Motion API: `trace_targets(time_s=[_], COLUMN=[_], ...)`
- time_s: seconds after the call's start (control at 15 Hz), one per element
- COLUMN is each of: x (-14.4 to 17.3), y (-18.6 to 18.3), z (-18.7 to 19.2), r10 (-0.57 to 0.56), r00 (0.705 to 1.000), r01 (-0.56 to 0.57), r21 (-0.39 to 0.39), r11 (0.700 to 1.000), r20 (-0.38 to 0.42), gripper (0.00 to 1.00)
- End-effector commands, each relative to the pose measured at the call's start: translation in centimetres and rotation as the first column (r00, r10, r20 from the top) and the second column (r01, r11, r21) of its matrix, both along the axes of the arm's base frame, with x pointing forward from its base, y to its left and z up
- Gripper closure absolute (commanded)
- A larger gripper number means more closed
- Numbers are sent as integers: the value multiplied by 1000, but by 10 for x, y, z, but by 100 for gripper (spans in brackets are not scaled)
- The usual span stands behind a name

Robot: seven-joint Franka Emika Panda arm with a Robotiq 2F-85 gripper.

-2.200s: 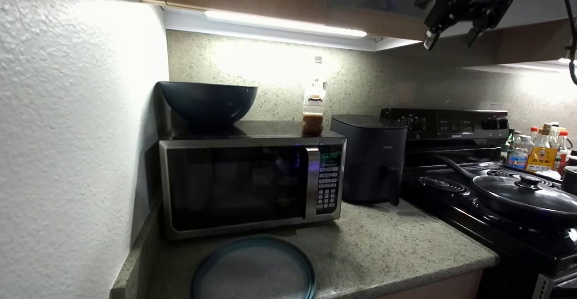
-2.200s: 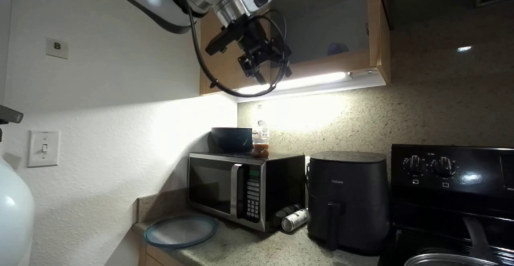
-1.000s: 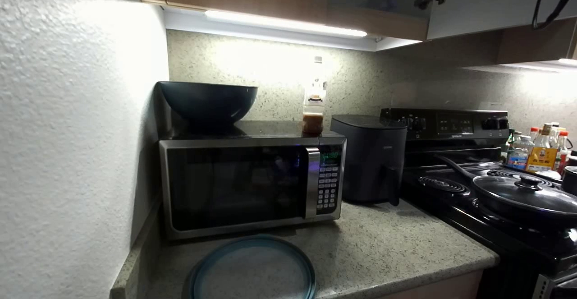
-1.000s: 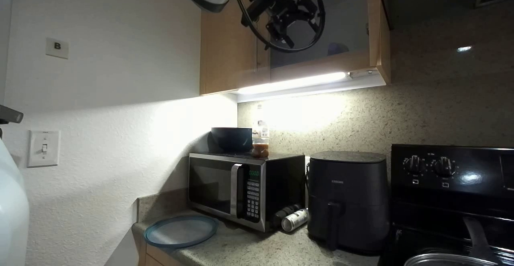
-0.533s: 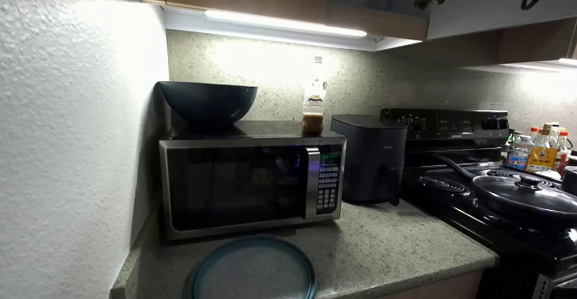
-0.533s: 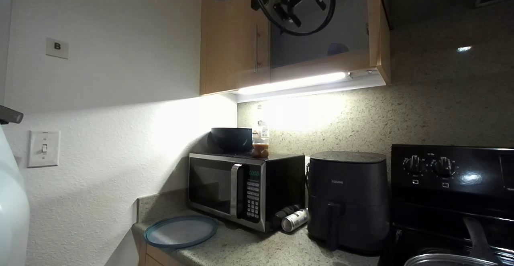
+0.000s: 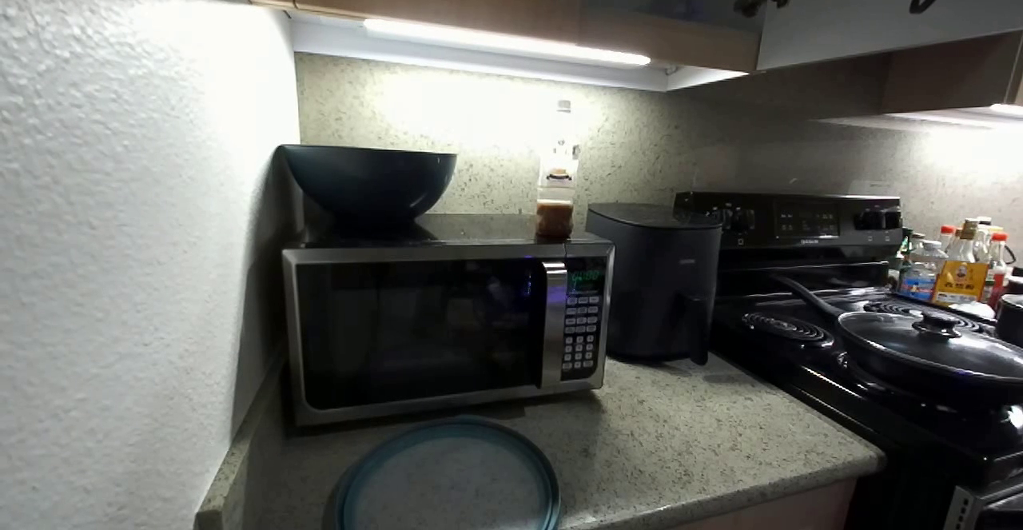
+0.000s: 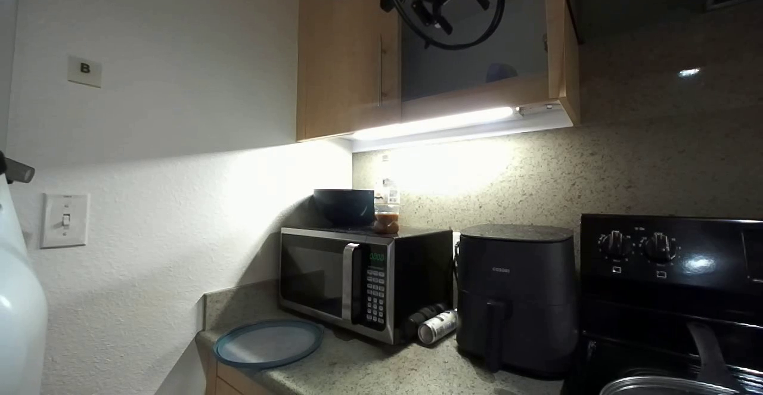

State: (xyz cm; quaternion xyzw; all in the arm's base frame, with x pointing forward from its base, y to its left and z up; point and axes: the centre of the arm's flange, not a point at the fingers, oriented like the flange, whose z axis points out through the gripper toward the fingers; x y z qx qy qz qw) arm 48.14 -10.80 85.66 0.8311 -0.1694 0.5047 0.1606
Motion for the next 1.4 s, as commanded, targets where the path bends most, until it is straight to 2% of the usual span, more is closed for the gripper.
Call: trace_targets(time_s=[0.0,0.4,0.73,0.8,1.13,1.33], x=[11,54,84,65,70,86], y=[-5,-38,-52,-45,-45,-43], z=[0,10,17,2,1,-3], r10=[-7,-6,-8,-19,-19,0], r00=[1000,999,998,998,998,999], r01=[7,2,-1,11,11,-8], r21=[26,100,158,143,143,145], r11=[1000,995,987,990,990,989], r20=[9,39,56,60,59,54], gripper=[0,0,0,0,0,0])
